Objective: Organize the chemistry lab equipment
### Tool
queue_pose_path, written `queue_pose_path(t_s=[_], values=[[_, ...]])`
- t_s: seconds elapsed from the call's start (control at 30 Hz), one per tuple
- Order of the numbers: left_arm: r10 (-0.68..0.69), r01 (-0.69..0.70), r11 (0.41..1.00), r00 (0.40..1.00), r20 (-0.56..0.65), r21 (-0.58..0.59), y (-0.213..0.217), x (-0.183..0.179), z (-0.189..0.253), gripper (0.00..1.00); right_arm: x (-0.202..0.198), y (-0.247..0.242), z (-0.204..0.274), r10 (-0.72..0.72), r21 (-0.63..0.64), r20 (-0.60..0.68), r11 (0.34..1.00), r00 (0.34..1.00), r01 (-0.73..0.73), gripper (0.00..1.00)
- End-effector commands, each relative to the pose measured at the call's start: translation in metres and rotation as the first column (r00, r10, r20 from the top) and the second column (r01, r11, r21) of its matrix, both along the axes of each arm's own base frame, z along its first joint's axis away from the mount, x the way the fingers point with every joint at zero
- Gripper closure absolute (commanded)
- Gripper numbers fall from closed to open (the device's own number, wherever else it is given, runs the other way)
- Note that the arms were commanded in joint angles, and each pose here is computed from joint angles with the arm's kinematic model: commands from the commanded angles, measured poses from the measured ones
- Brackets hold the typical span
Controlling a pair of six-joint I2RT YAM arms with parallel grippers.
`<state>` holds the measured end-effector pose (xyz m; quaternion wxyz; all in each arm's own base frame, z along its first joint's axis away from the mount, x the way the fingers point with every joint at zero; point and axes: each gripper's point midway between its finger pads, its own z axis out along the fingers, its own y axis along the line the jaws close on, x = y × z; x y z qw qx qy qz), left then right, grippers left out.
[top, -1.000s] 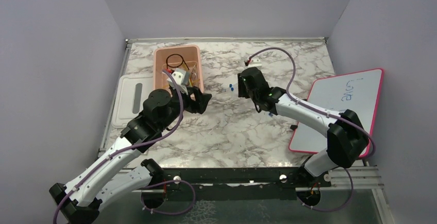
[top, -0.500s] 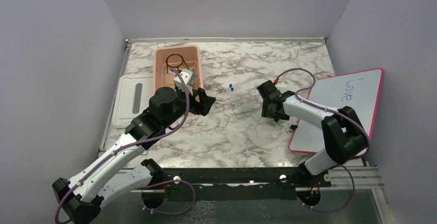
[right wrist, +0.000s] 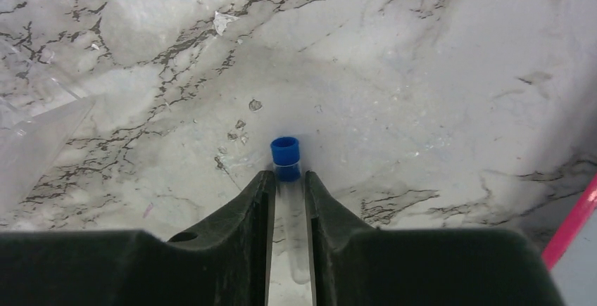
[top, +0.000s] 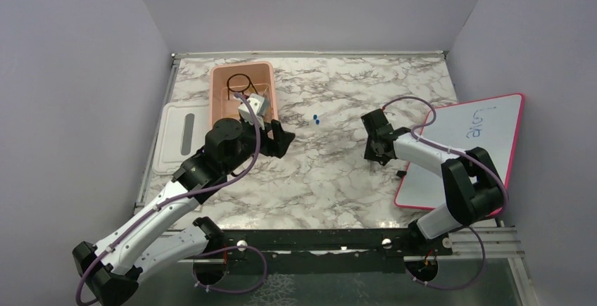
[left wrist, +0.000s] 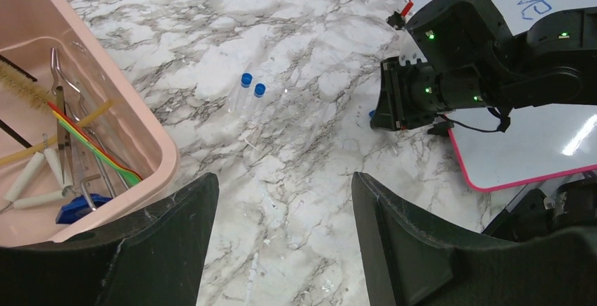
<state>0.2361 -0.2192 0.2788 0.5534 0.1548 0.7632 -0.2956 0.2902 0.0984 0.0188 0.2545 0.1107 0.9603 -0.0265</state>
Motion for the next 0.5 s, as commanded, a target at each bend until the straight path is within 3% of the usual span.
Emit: queue_pose_path(t_s=[0.0,0.07,0.2,0.3,0.47], values=[[-0.024,0.024,0.999,1.000,-0.003,-0.021,-0.005,0.000,0.004,0.28,-0.010,0.006,-0.006,0.043,0.043,-0.033,0.998,0.999,-0.042,0.78],[-0.025,0.025,0.999,1.000,-0.005,-0.020,-0.006,0.000,0.004,0.28,-0.008,0.008,-0.005,0.050,0.048,-0.033,0.998,0.998,-0.048,0.82],[-0.030,0.029,0.999,1.000,-0.010,-0.017,-0.007,0.000,0.002,0.28,-0.002,0.009,-0.008,0.059,0.037,-0.031,0.998,0.998,-0.058,0.81],[-0.029,0.029,1.000,0.999,-0.014,-0.011,-0.007,0.001,0.000,0.28,0.003,0.008,-0.006,0.062,0.026,-0.013,0.998,0.998,-0.062,0.87],[-0.115,0.117,0.993,0.990,-0.082,0.014,-0.025,-0.003,-0.018,0.27,0.016,0.015,0.030,0.050,0.082,0.117,0.995,0.992,-0.060,0.91]])
